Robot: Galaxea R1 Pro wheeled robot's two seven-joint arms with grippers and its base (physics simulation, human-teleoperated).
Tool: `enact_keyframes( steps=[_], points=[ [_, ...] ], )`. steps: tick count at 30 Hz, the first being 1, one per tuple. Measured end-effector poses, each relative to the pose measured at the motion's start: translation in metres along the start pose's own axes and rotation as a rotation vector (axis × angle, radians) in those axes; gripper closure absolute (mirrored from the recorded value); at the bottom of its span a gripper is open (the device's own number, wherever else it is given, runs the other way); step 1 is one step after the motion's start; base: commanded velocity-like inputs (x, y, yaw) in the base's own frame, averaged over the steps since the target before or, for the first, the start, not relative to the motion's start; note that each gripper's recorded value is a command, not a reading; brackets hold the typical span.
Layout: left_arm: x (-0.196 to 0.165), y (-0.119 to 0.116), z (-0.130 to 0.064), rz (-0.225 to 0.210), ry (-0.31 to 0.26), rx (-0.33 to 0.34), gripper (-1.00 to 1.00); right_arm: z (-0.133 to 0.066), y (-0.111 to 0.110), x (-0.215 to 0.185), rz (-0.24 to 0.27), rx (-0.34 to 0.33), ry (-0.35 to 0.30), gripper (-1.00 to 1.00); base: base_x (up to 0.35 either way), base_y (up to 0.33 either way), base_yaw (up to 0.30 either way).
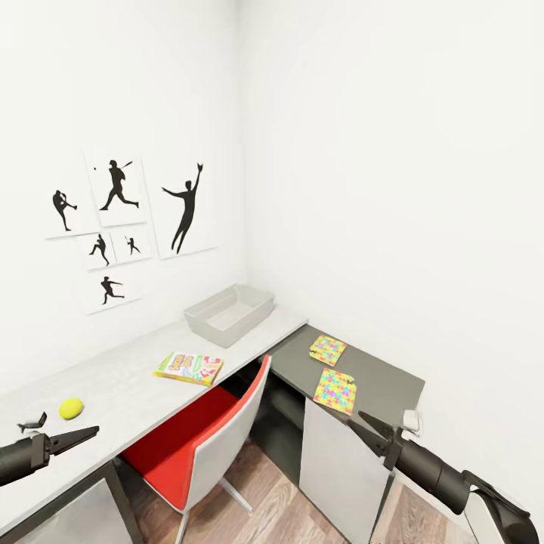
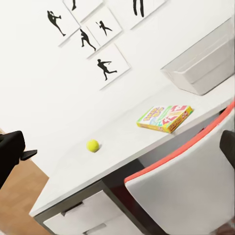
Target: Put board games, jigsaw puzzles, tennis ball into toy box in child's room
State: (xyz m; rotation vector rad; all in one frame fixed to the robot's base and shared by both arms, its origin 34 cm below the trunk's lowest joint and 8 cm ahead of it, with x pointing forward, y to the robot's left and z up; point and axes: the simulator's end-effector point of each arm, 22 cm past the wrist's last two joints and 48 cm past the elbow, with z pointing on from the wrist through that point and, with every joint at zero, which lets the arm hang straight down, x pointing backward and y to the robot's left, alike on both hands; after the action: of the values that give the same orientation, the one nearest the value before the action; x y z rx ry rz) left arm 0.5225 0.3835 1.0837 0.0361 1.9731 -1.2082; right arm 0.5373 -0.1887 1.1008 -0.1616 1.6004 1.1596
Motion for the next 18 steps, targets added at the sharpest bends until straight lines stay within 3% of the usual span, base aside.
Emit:
enact_keyframes(
  steps=[18],
  points=[
    [-0.006,-0.010,-0.003,0.024,-0.015,0.010,-1.00,-0.004,0.004,-0.011,-0.018,-0.001,-0.023,-1.00,-0.005,-0.028,-0.186]
  ],
)
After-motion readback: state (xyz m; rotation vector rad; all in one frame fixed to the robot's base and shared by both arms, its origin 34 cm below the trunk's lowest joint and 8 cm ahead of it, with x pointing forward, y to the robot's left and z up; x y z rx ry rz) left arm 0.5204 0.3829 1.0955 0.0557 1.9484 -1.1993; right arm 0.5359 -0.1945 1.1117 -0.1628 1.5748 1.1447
